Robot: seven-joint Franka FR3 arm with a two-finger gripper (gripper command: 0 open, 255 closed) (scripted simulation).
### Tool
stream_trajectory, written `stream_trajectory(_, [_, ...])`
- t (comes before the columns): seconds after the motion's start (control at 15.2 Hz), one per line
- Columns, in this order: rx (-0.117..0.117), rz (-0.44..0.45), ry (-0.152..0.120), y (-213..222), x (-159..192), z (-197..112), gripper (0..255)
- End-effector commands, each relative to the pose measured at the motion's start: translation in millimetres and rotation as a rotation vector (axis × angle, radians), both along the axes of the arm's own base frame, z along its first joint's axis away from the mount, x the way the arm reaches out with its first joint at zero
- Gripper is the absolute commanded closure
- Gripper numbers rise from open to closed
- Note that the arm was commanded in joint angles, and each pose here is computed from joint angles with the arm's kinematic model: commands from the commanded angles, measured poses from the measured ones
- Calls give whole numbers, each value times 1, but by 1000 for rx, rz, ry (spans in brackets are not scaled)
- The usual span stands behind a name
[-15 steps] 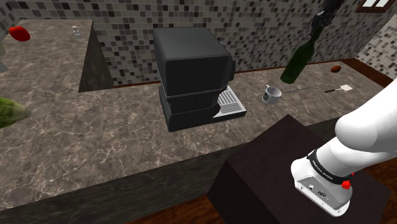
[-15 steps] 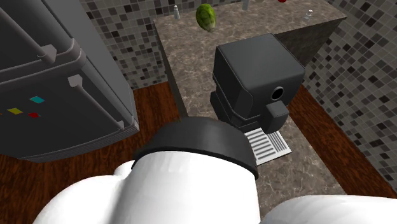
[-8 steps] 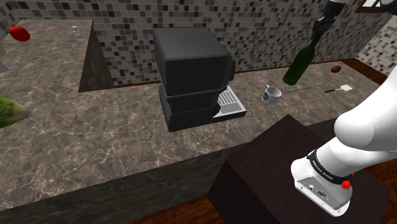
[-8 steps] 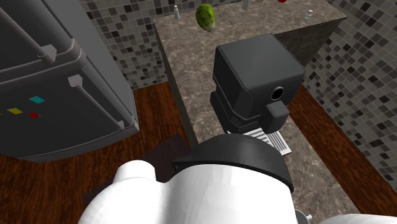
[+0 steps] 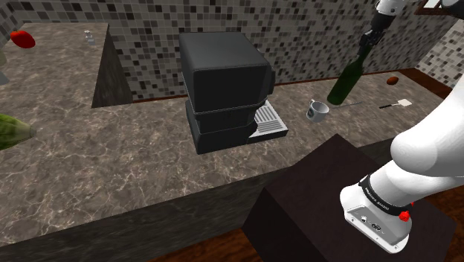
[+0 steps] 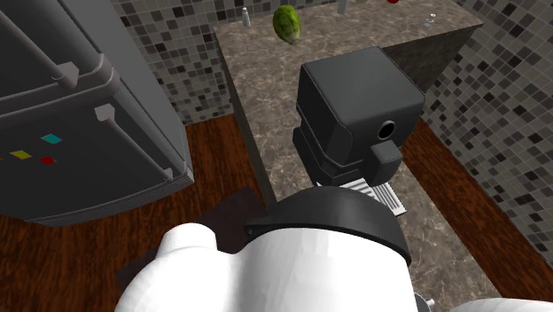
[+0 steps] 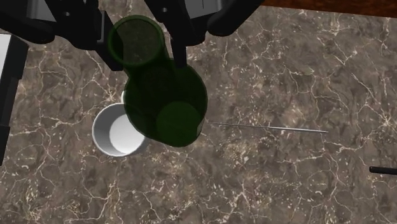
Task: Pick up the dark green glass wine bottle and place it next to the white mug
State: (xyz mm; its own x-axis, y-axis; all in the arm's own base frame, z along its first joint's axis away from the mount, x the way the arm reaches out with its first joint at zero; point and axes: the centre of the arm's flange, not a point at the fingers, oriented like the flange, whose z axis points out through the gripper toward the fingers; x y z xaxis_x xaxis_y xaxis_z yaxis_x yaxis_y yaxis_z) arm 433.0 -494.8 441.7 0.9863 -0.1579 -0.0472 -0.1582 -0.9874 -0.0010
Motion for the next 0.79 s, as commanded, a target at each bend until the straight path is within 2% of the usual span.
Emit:
stream_trajectory(0.0, [-1, 0, -1, 0, 0, -10, 255])
stream_trajectory(0.73, [-1, 0, -1, 0, 0, -69, 255])
